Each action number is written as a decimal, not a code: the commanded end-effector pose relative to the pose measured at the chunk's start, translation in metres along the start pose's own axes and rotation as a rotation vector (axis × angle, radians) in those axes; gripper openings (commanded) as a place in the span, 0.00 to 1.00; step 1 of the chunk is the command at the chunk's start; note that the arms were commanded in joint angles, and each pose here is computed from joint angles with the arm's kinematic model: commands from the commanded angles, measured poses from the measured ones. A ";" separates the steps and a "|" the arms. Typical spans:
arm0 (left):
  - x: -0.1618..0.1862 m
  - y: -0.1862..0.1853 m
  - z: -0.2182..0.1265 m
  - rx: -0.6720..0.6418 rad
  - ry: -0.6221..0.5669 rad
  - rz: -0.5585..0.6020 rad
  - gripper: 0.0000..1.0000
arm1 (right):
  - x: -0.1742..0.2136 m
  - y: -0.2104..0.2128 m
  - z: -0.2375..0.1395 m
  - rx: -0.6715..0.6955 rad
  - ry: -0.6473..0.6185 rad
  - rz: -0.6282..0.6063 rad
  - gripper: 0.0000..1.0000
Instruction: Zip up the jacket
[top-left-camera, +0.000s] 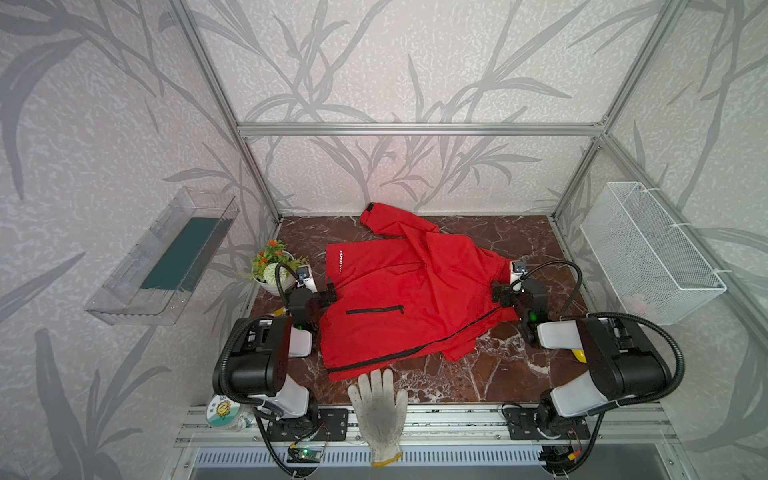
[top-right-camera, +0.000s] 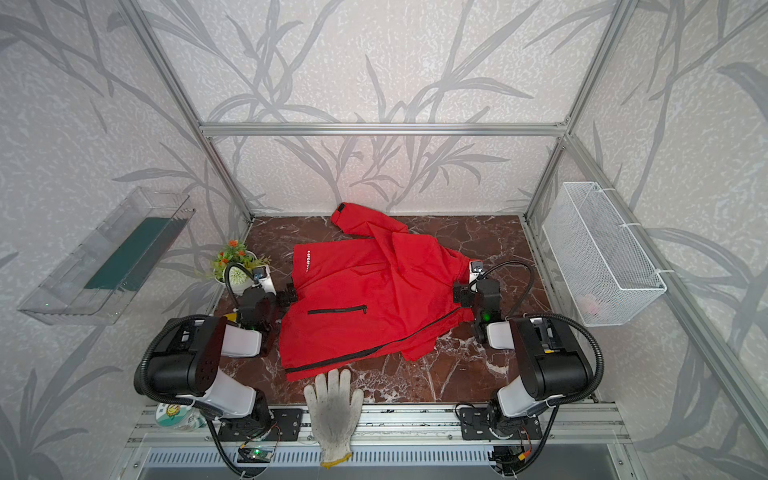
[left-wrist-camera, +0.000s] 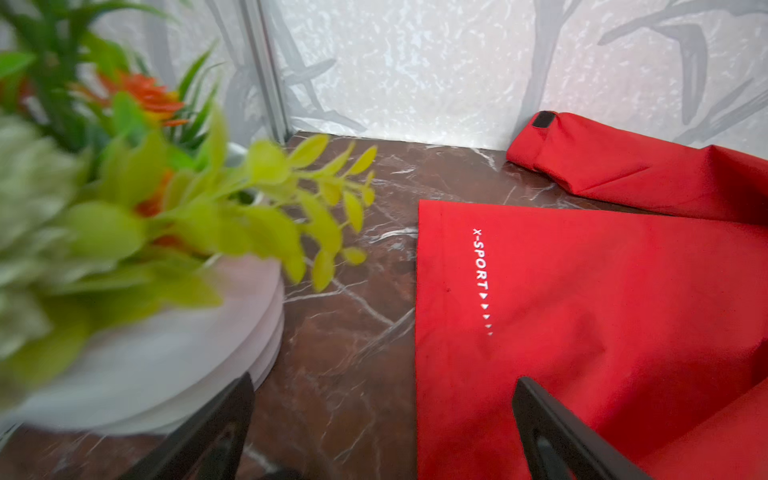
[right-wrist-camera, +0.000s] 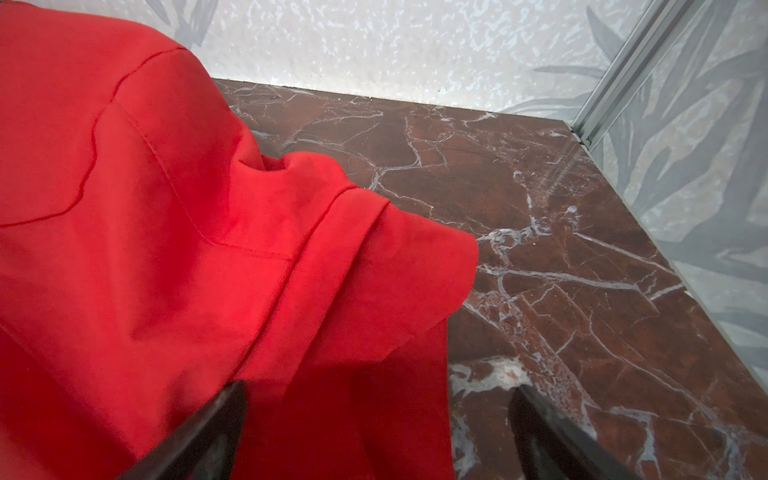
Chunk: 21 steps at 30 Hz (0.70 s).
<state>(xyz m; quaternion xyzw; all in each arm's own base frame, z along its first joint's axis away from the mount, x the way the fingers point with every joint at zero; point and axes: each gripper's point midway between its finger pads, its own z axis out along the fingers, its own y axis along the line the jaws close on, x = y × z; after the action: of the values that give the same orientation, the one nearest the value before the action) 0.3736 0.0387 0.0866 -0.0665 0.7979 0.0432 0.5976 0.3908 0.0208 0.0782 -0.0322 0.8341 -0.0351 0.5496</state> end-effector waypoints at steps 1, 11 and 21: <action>-0.015 -0.019 -0.002 0.128 -0.016 0.015 0.99 | -0.015 0.002 0.000 -0.007 -0.040 -0.003 0.99; -0.018 -0.025 0.006 0.238 -0.031 -0.013 0.99 | -0.014 0.004 0.000 -0.012 -0.039 -0.009 0.99; -0.017 -0.021 0.014 0.202 0.007 -0.019 0.99 | -0.013 0.002 0.004 -0.006 -0.018 0.003 0.99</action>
<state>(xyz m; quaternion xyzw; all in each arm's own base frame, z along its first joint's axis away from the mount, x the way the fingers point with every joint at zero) 0.3920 0.0234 0.0949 -0.0229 0.8062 -0.0387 0.5900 0.3920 0.0234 0.0783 -0.0370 0.8355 -0.0324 0.5472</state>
